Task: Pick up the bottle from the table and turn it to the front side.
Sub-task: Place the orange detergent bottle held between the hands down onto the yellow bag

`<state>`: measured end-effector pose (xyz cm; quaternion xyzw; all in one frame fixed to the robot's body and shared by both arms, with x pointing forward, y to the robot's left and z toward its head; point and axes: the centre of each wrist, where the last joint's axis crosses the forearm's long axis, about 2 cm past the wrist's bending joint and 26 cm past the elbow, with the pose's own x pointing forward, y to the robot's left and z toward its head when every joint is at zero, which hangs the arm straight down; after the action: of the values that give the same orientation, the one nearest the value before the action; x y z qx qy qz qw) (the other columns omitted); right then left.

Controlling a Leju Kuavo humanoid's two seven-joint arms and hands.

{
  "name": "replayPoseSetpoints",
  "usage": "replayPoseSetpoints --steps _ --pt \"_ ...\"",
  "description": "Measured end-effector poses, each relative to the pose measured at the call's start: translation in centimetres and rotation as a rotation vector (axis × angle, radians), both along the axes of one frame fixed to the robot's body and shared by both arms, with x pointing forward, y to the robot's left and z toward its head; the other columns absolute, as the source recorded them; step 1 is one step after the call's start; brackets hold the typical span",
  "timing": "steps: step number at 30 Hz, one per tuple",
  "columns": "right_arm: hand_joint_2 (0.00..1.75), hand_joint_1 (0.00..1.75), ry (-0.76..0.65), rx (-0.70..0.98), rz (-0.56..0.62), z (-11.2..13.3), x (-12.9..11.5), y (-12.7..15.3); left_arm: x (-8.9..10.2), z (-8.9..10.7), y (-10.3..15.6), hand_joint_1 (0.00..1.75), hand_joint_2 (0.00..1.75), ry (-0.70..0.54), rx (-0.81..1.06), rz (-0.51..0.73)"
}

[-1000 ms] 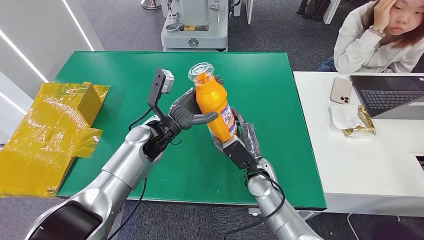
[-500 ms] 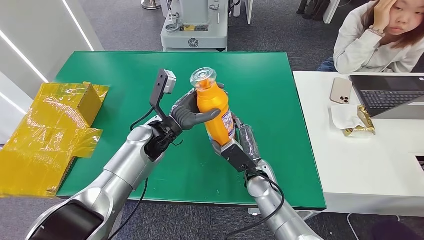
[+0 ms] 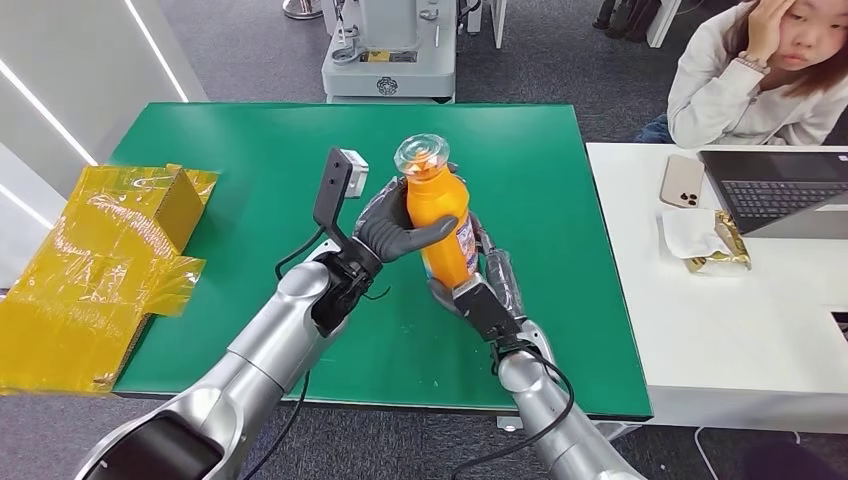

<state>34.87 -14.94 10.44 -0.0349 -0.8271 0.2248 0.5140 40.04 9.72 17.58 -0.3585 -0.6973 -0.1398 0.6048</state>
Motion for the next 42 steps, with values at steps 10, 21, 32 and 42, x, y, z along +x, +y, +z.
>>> replayPoseSetpoints --steps 10,21,32,42 --pt "1.75 0.00 -0.003 0.190 0.046 0.5 -1.3 -0.1 -0.3 -0.3 0.2 1.75 1.75 -0.036 0.001 0.011" --pt "1.75 0.00 -0.073 0.282 0.075 2.3 -2.3 -0.6 -0.4 -1.0 1.1 1.75 1.75 -0.034 0.016 0.023" --pt "1.75 0.00 -0.100 0.322 0.097 2.7 -3.5 -0.6 -0.2 -0.9 1.6 1.75 1.75 -0.121 0.078 0.084" --pt "1.75 0.00 -0.147 0.418 0.165 4.3 -5.9 -0.5 1.1 -0.9 4.4 1.75 1.75 -0.124 0.064 0.210"
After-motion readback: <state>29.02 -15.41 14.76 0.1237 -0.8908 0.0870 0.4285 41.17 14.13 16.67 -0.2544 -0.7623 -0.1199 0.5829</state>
